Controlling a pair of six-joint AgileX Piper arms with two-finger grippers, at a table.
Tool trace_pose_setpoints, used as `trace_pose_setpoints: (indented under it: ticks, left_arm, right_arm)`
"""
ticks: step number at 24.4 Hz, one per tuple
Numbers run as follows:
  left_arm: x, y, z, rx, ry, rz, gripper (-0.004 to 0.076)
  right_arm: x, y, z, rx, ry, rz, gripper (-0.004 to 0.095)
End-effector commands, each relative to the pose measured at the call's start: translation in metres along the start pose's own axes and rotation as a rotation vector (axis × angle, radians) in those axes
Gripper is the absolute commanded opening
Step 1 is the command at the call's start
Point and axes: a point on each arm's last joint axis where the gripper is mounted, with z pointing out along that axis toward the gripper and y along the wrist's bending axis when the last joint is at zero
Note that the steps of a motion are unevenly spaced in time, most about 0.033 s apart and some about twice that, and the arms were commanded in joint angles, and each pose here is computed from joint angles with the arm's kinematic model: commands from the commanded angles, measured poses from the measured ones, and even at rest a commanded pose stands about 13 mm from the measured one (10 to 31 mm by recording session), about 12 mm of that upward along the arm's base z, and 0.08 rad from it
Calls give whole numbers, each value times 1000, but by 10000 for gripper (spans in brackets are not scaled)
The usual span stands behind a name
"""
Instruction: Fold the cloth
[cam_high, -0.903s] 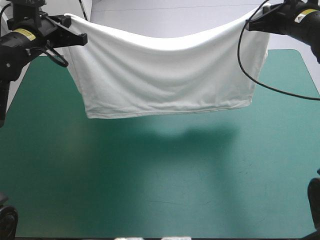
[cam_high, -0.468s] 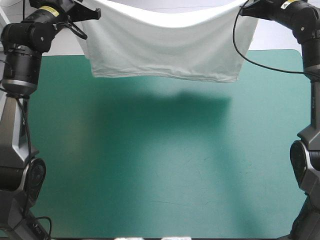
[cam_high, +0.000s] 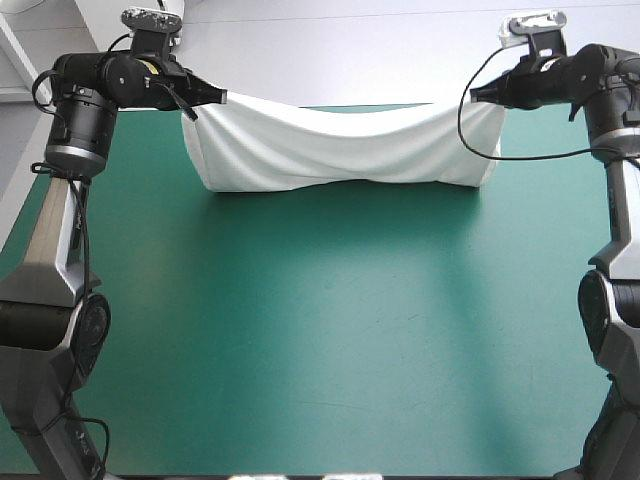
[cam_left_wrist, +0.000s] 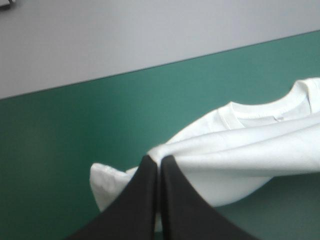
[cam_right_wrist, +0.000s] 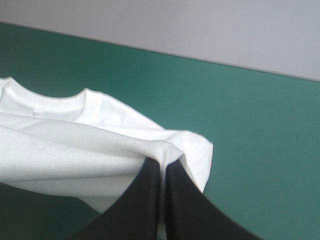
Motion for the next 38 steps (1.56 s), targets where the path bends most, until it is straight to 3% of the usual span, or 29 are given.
trace_pose_setpoints:
  ticks: [1, 11, 21, 29, 34, 38]
  left_arm:
    - [-14, -8, -47, 26, -97, -27, -9]
    - [38, -20, -53, 124, 231, -78, -9]
    - [113, -29, -64, 148, 449, -125, -9]
    - [198, -37, -77, 150, 646, -137, -9]
    - [220, -38, -70, 152, 711, -144, -9]
    - [234, -38, -69, 153, 783, -133, 30]
  right_arm:
    - [-5, 7, -43, 19, -83, -23, -17]
    - [51, 23, -69, 5, 51, -23, -17]
    - [121, 37, -81, -22, 202, 22, -17]
    - [200, 51, -89, -43, 354, 70, -17]
    - [224, 54, -85, -55, 423, 92, -17]
    - [235, 56, -85, -87, 497, 89, 97]
